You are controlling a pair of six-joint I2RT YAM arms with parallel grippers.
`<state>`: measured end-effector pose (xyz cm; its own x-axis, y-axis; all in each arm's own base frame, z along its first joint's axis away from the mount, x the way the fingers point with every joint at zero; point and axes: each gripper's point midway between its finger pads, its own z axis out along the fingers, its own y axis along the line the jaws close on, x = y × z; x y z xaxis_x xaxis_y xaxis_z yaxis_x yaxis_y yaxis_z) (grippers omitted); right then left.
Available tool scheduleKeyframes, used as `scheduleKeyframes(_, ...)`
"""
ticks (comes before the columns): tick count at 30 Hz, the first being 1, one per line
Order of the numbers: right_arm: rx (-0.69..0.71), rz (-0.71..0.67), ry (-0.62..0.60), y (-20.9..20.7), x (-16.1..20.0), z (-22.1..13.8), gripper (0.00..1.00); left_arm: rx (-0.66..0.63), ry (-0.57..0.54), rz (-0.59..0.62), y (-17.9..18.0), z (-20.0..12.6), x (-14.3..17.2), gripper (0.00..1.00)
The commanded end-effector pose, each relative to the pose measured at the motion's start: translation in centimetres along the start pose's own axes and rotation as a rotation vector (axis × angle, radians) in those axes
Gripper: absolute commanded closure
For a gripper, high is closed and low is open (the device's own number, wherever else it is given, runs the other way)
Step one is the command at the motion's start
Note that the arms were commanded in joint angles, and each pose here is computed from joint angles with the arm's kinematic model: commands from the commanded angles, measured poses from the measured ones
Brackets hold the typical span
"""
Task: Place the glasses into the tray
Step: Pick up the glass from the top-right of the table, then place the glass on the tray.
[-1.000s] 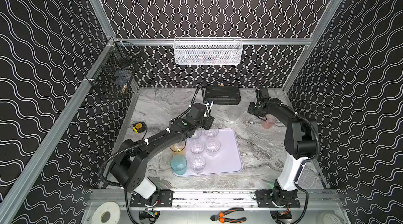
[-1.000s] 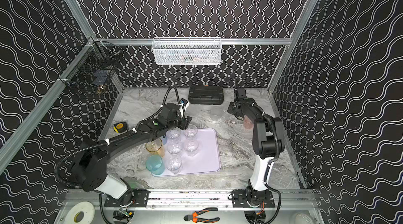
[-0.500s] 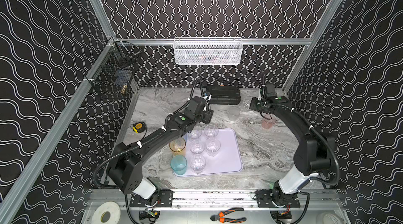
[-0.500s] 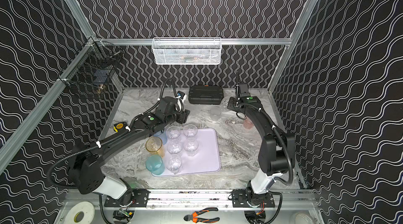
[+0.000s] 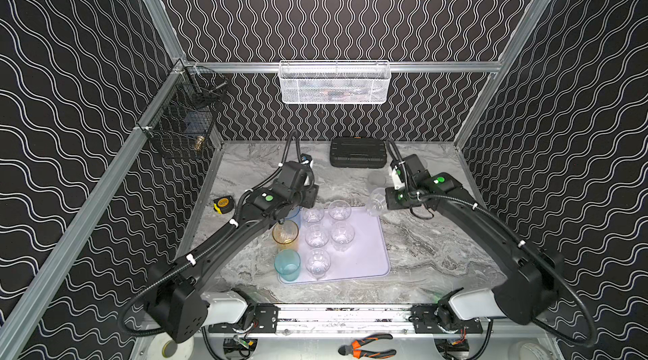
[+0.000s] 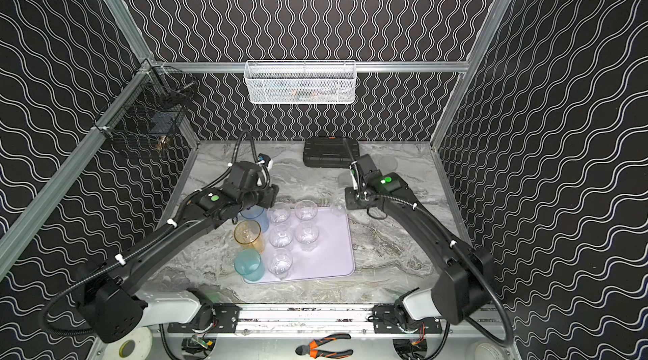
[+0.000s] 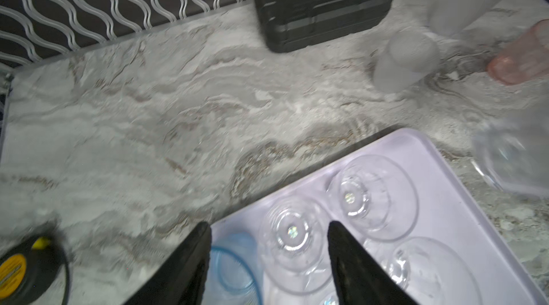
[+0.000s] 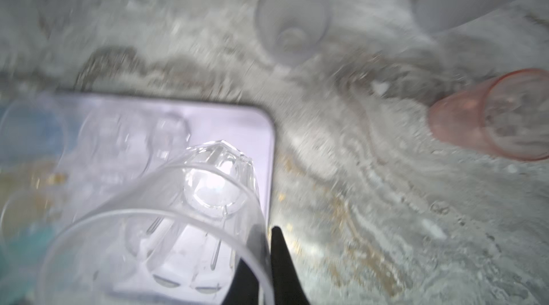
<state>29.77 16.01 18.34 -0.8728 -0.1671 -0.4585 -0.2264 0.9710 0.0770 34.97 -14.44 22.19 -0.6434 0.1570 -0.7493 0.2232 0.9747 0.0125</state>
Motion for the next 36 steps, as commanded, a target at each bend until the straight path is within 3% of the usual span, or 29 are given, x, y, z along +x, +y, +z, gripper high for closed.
scheduleKeyframes(1, 0.036, -0.071, 0.105, 0.2, 4.2, -0.8, 1.00, 0.024, 0.047, -0.039, 0.4, -0.5, 1.6, 0.34)
scheduleKeyframes(7, 0.073, -0.141, 0.143, 0.8, 7.9, -1.4, 1.00, 0.066, 0.086, -0.089, 0.2, -0.2, 3.1, 0.34)
scheduleKeyframes(11, 0.039, -0.190, 0.140, 3.4, 10.0, -0.6, 1.00, 0.104, 0.125, -0.110, -0.4, -0.4, 3.9, 0.35)
scheduleKeyframes(20, 0.016, -0.285, 0.081, 8.1, 12.2, 0.3, 1.00, 0.028, 0.200, -0.148, 3.0, -1.7, 6.9, 0.35)
scheduleKeyframes(36, 0.047, -0.346, 0.082, 11.3, 14.8, 3.6, 1.00, 0.022, 0.174, -0.173, 3.6, -1.5, 6.3, 0.35)
